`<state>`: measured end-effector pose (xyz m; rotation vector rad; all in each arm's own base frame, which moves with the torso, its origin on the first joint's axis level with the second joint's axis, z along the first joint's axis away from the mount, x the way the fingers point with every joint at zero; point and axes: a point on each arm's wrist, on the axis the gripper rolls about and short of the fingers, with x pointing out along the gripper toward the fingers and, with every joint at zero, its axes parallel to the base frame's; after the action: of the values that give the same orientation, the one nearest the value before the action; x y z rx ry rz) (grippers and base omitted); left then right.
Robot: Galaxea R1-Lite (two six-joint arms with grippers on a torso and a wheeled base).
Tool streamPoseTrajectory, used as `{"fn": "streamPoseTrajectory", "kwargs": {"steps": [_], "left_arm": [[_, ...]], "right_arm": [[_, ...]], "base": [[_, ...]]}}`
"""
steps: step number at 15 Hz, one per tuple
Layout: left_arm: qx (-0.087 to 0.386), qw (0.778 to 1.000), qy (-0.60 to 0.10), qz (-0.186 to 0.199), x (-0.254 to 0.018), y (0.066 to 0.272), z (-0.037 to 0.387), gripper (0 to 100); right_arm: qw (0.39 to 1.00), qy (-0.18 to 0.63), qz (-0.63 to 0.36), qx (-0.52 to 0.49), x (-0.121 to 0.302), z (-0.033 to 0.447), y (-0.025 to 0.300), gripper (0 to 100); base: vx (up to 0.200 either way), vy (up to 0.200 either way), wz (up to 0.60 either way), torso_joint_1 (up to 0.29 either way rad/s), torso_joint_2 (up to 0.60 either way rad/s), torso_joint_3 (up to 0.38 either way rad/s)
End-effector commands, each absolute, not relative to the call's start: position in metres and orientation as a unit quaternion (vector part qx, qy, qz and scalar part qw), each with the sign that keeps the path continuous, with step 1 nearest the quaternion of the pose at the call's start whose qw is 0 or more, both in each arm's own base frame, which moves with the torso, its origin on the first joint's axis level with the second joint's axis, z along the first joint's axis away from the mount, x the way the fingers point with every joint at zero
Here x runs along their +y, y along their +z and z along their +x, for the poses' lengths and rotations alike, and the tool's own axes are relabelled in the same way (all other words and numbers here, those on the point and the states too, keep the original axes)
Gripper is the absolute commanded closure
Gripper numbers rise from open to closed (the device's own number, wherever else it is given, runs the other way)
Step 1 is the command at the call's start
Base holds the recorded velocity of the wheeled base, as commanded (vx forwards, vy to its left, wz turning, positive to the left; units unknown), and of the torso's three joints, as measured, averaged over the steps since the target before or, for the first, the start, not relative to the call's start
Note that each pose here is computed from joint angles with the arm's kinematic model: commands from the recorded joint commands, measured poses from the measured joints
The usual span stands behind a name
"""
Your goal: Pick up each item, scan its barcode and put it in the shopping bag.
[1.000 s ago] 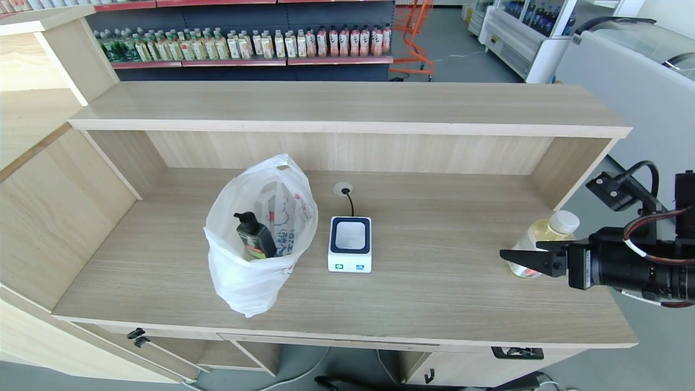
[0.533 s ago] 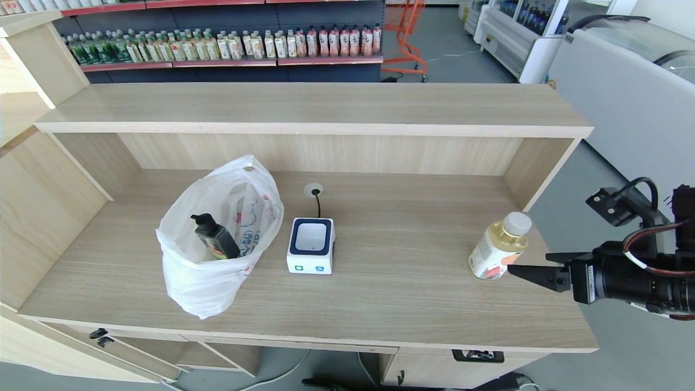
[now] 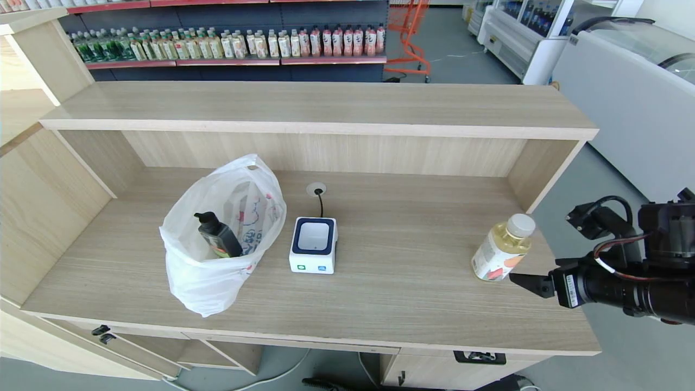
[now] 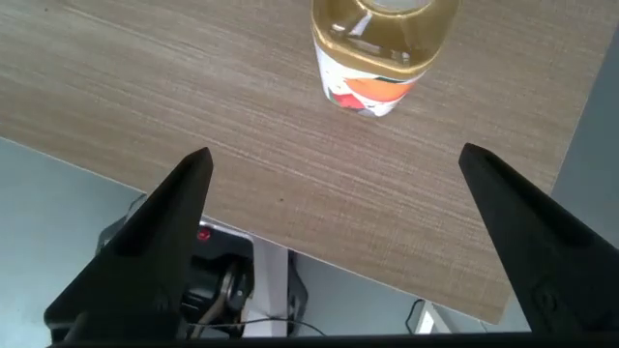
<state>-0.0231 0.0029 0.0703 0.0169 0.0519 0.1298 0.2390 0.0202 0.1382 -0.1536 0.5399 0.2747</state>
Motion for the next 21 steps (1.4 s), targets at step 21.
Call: {"fn": "streamPoseTrajectory", "kwargs": {"steps": [21], "left_arm": [[0.026,0.998,0.065,0.009,0.003,0.07,-0.023,0]], "right_arm": [[0.972,0.168,-0.074,0.143,0.065,0.318,0.069,0]], "base": [[0.0,0.0,0.0,0.0,0.0,0.0]]}}
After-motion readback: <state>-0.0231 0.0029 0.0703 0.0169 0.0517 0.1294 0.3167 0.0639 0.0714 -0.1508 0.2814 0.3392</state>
